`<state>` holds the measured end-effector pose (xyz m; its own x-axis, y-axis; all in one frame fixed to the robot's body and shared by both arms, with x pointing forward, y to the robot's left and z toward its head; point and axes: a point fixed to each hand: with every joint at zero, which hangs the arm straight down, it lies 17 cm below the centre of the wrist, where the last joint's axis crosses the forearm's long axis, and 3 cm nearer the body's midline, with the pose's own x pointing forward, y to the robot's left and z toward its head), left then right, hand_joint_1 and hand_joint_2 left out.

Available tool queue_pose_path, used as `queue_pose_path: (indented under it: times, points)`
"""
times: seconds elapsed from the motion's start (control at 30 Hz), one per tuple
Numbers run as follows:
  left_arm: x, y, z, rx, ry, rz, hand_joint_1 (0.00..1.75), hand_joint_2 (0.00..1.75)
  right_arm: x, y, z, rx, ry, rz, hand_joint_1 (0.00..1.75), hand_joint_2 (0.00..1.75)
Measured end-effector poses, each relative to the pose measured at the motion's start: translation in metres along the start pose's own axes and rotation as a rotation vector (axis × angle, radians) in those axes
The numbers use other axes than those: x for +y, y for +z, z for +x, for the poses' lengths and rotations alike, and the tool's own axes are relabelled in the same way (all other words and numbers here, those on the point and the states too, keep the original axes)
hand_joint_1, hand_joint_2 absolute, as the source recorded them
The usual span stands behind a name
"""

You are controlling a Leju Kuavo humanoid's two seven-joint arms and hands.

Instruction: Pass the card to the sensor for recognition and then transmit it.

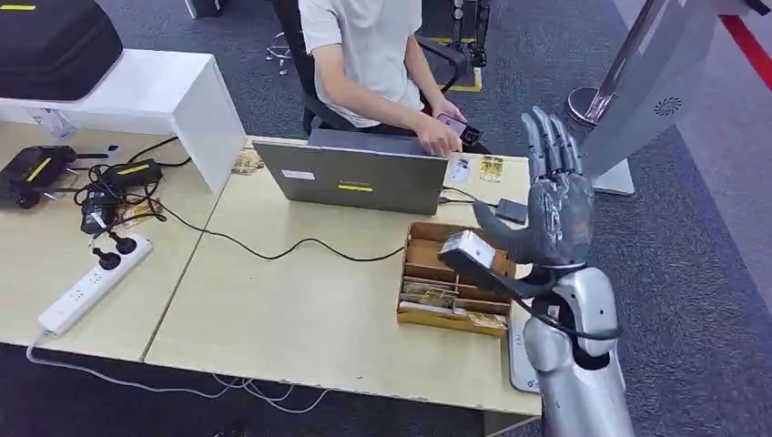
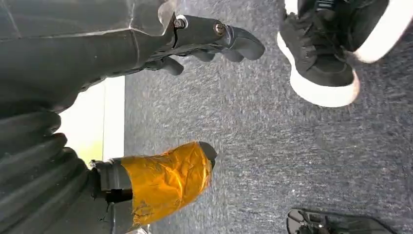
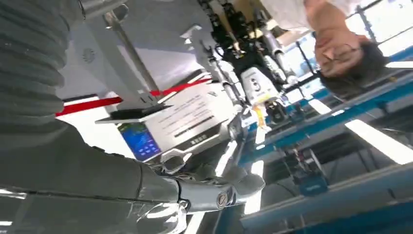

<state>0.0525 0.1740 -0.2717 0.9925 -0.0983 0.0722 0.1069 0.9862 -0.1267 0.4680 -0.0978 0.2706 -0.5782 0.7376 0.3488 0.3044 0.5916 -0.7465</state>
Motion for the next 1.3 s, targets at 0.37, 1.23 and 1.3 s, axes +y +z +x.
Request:
queue_pose_path:
  times: [0.37,1.23,1.3]
  points:
    - [0.003,0.000,-0.001,0.007,0.103,0.009,0.00,1.75,-0.014,0.080,0.006,-0.032,0.023,0.032,0.00,1.75]
    - [0.006,-0.001,0.000,0.005,0.114,0.015,0.00,1.75,0.043,0.129,-0.028,0.022,0.092,0.229,0.00,1.75]
    - [0.006,-0.001,0.000,0.005,0.114,0.015,0.00,1.75,0.051,0.135,-0.032,0.034,0.091,0.247,0.00,1.75]
